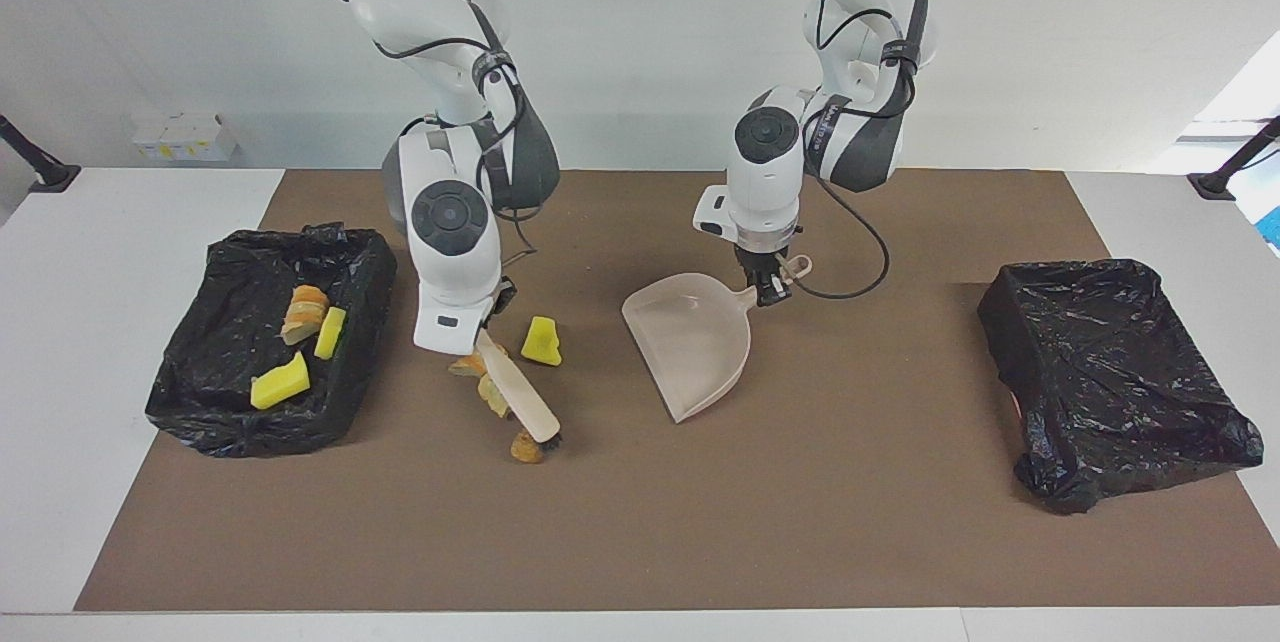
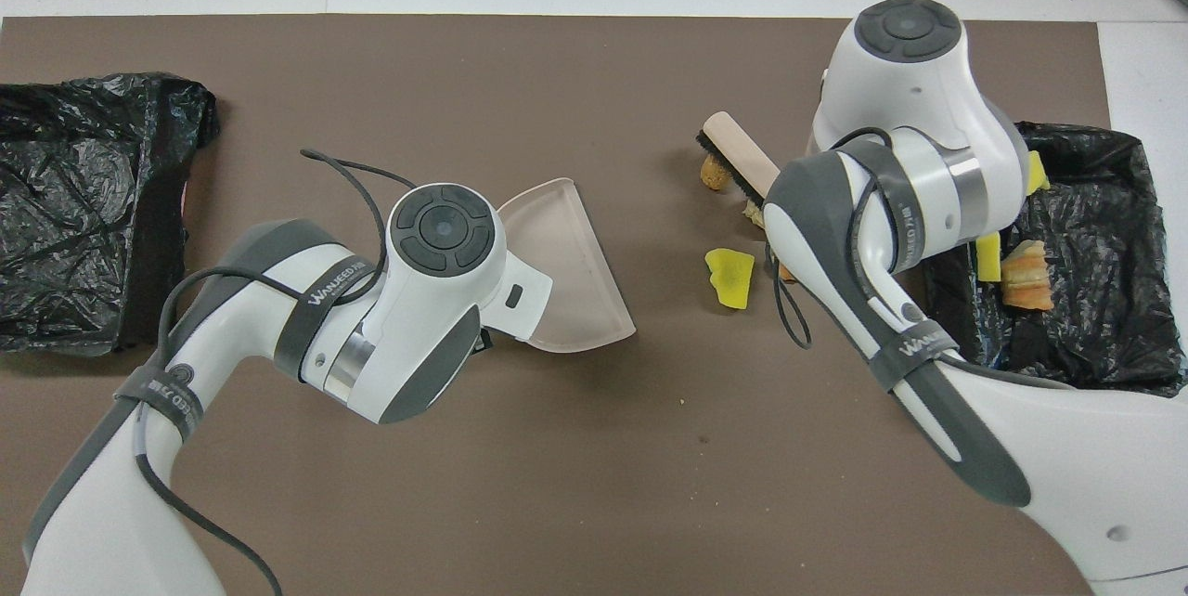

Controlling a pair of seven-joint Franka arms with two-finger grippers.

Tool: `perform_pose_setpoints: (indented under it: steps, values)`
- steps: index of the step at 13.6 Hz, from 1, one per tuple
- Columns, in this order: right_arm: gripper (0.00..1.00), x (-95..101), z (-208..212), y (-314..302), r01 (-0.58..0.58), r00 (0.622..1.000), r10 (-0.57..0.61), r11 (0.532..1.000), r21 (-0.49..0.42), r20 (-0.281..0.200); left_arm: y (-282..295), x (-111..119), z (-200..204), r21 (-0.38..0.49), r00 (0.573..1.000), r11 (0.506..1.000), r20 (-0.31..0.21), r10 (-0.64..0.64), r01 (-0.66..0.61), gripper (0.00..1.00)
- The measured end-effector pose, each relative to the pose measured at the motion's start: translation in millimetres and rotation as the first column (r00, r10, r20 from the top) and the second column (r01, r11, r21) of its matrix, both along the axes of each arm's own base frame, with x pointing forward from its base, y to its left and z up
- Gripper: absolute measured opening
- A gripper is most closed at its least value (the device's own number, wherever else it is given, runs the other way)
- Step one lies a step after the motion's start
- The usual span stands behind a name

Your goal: Sweep and dump trash in bin

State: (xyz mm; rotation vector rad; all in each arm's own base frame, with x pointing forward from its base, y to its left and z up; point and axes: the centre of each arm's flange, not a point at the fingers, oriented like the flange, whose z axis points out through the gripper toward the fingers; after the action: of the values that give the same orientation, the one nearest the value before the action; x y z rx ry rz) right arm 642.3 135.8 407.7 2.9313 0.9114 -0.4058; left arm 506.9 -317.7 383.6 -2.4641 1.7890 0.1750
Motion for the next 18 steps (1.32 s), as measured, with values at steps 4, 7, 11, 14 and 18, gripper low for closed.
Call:
perform_pose_setpoints:
  steps: [4,7,11,14,18]
  values:
    - [0.26,12.2,5.9,-34.5,0.059,0.996,-0.061,0.998,0.031,0.066,0.0,-0.1,0.0,0.000,1.000,1.000,0.000,0.001,-0.001,0.32]
    - [0.26,18.4,-30.2,-51.2,0.038,0.987,-0.029,0.998,-0.057,0.159,0.0,-0.1,-0.1,0.000,1.000,1.000,0.000,0.001,-0.001,0.32]
    - [0.26,-0.3,-61.0,-17.1,0.000,0.995,0.007,0.998,-0.062,0.101,0.0,-0.2,-0.2,0.000,1.000,1.000,0.000,0.006,-0.006,0.32]
    - [0.26,-24.5,-59.5,46.7,0.069,0.995,-0.070,0.998,0.010,0.078,0.6,-2.7,-2.9,0.005,1.000,1.000,-0.002,0.027,-0.027,0.32]
    - [0.26,-55.4,-60.7,118.7,0.189,0.981,-0.192,0.978,0.085,0.025,2.2,-9.3,-7.9,0.005,0.999,0.999,0.003,0.054,-0.054,0.32]
